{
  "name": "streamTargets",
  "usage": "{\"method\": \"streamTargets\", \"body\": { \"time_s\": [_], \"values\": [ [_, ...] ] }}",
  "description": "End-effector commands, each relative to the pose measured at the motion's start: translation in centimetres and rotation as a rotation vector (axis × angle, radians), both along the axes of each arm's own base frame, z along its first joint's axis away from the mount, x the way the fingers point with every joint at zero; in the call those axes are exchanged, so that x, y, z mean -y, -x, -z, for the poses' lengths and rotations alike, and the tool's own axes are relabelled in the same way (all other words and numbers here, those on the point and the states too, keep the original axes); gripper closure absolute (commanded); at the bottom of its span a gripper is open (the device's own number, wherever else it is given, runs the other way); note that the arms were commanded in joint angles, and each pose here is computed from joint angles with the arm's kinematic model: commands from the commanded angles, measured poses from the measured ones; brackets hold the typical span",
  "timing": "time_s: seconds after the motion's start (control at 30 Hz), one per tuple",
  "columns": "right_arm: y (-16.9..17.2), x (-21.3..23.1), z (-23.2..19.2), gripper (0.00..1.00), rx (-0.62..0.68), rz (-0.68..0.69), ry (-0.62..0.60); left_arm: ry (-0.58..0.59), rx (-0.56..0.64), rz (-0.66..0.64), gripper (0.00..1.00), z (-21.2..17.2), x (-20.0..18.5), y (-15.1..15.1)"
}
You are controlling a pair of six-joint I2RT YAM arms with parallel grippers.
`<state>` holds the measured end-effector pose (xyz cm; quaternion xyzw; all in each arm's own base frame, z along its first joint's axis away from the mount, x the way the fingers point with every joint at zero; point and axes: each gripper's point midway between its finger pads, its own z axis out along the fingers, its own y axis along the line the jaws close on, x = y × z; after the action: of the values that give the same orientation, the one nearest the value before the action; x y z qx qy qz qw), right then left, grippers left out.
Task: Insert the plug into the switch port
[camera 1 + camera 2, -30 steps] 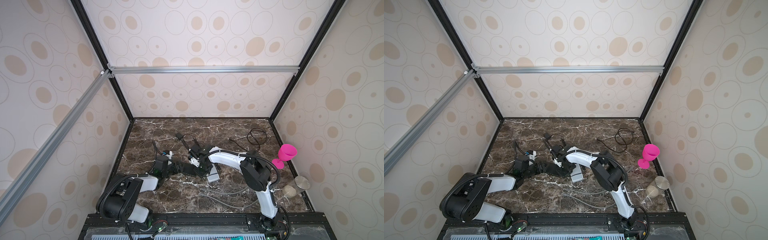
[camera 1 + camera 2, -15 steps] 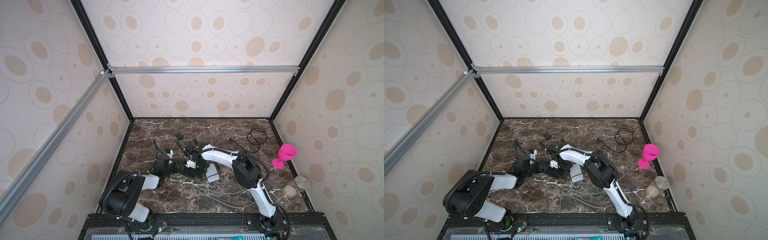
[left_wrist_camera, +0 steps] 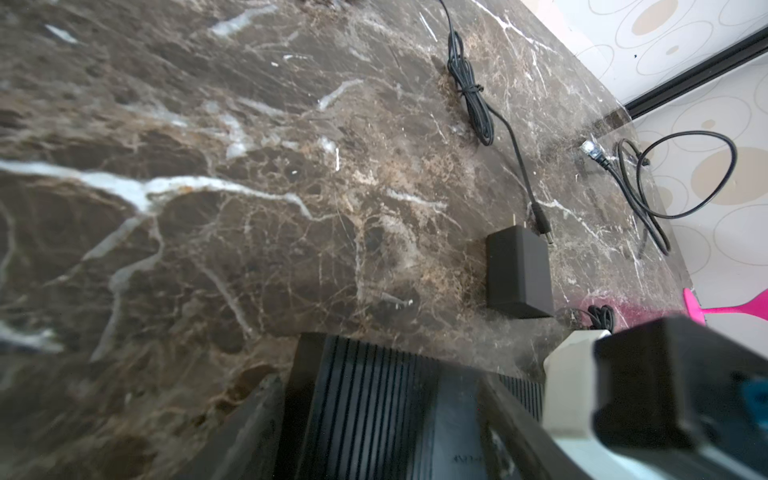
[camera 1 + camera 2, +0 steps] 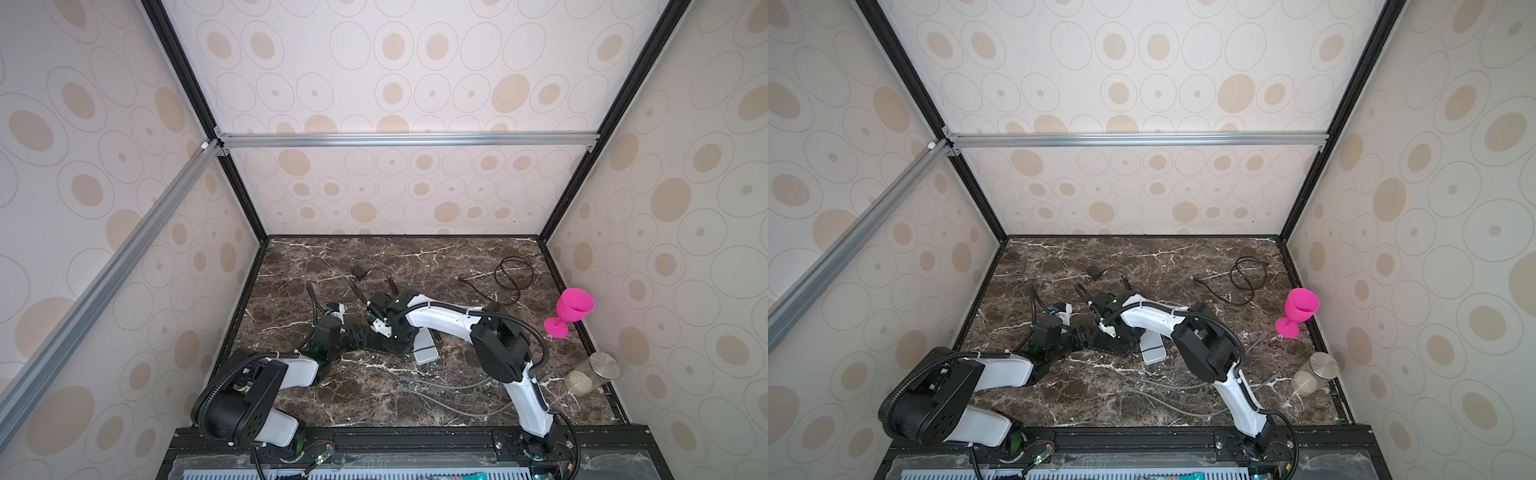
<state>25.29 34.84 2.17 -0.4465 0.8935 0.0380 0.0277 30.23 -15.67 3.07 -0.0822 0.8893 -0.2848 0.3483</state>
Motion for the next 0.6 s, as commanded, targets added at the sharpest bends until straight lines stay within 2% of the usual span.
{"method": "streamTargets", "body": {
  "time_s": [0.0, 0.27, 0.4, 0.47, 0.57],
  "values": [
    [-4.7, -18.9, -14.3, 1.00, 0.374, -0.224, -0.987, 0.245, -0.521, 0.440, 0.28, 3.4, 7.2, 14.0],
    [-0.6, -16.4, -14.5, 1.00, 0.355, -0.447, -1.244, 0.251, -0.528, 0.457, 0.28, 3.6, 7.5, 14.0],
    [-1.5, -16.7, -13.9, 1.00, 0.333, -0.427, -1.205, 0.250, -0.528, 0.458, 0.28, 3.6, 7.5, 14.0],
    [-1.9, -16.7, -13.6, 0.90, 0.317, -0.413, -1.168, 0.245, -0.529, 0.455, 0.28, 3.6, 7.4, 13.9],
    [-2.4, -15.9, -13.1, 0.83, 0.333, -0.378, -1.103, 0.228, -0.516, 0.441, 0.28, 3.4, 7.2, 13.6]
  ]
}}
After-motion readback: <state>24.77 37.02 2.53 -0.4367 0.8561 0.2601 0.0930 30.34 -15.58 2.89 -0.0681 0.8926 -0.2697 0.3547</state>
